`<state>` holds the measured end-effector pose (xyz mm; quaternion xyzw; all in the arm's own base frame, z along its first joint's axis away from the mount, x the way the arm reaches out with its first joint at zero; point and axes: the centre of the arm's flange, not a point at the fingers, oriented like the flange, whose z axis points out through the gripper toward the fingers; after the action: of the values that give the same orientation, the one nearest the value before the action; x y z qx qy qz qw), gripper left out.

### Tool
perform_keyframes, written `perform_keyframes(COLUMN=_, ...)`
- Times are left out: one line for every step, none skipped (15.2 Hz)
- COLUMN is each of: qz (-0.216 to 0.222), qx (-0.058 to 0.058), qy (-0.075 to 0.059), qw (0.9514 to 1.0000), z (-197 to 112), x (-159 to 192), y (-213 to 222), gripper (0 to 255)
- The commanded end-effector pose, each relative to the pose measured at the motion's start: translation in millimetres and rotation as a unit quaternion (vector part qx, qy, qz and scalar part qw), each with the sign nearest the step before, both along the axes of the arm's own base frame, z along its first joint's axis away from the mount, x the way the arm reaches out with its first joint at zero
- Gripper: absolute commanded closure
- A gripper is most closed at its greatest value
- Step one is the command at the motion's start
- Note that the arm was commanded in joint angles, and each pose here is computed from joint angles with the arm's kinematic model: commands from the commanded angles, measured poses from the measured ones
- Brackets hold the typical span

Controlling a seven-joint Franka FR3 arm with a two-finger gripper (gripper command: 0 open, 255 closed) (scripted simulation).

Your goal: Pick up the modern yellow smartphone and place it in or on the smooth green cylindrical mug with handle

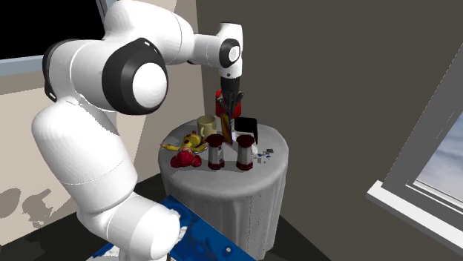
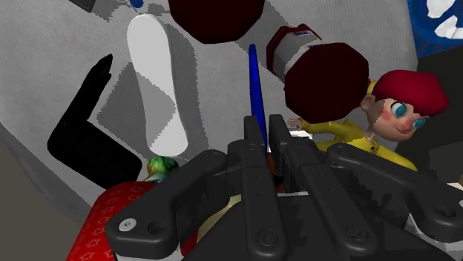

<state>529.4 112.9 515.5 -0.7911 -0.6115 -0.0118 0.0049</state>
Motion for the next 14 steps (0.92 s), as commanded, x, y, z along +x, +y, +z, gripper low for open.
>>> perform_keyframes(qz=0.0, qx=0.0, qy=0.0, qw=1.0, z=11, x=0, y=1, gripper=255)
perform_keyframes(qz=0.0, qx=0.0, qy=0.0, qw=1.0, z=16, x=0, y=1, gripper=255)
perform_keyframes(qz=0.0, qx=0.0, qy=0.0, qw=1.0, z=21, x=0, y=1, gripper=255)
perform_keyframes(qz=0.0, qx=0.0, qy=0.0, qw=1.0, z=26, x=0, y=1, gripper=255)
perform_keyframes(qz=0.0, qx=0.0, qy=0.0, qw=1.0, z=32, x=0, y=1, gripper=255)
perform_keyframes(qz=0.0, qx=0.0, qy=0.0, qw=1.0, z=34, x=0, y=1, gripper=255)
perform_keyframes(qz=0.0, qx=0.0, qy=0.0, qw=1.0, z=37, x=5, y=13, gripper=255)
perform_keyframes(qz=0.0, qx=0.0, qy=0.0, qw=1.0, z=41, x=9, y=25, gripper=255)
perform_keyframes(qz=0.0, qx=0.0, qy=0.0, qw=1.0, z=44, x=13, y=37, gripper=255)
perform_keyframes(qz=0.0, qx=0.0, qy=0.0, qw=1.0, z=47, x=17, y=49, gripper=255)
perform_keyframes(qz=0.0, qx=0.0, qy=0.0, qw=1.0, z=50, x=22, y=61, gripper=255)
perform_keyframes(qz=0.0, qx=0.0, qy=0.0, qw=1.0, z=53, x=26, y=73, gripper=255)
perform_keyframes(qz=0.0, qx=0.0, qy=0.0, qw=1.0, z=56, x=30, y=85, gripper=255)
perform_keyframes(qz=0.0, qx=0.0, qy=0.0, qw=1.0, z=59, x=34, y=97, gripper=255)
